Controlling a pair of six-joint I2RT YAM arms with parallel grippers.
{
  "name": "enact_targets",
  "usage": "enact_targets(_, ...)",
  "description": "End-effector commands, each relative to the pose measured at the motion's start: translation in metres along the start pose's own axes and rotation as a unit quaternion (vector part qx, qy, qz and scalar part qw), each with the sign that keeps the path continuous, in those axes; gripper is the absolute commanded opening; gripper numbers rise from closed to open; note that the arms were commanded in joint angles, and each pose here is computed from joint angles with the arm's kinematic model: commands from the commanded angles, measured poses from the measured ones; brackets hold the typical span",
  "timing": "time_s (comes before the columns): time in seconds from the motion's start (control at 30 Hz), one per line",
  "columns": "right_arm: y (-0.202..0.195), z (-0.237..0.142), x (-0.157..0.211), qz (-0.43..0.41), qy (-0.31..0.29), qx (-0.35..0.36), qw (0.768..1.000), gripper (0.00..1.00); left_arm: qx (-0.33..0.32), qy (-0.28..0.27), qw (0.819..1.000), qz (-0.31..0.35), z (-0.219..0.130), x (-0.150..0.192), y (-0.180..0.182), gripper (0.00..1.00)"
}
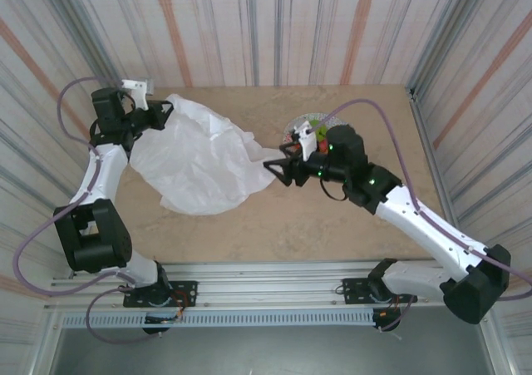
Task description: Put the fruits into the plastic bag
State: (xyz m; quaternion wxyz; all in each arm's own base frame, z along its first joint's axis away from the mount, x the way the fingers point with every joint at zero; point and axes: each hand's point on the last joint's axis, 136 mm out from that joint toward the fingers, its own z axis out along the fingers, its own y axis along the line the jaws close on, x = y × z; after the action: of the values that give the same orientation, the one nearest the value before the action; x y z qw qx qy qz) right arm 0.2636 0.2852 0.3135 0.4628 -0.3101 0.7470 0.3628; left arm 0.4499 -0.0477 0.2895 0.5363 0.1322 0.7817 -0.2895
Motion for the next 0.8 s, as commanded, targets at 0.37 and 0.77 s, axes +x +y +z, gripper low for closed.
enact_targets(0.37,-0.109,0.098,0.079,0.042,0.121,0.001,0.992,0.78,0.097,-0.016,0.992,0.086,-0.004,-0.009,-0.061,0.0)
enact_targets(0.77,-0.122,0.158,0.094,0.076,0.13,-0.041,0.988,0.71,0.103,-0.009,0.991,0.088,0.001,-0.003,-0.066,0.0)
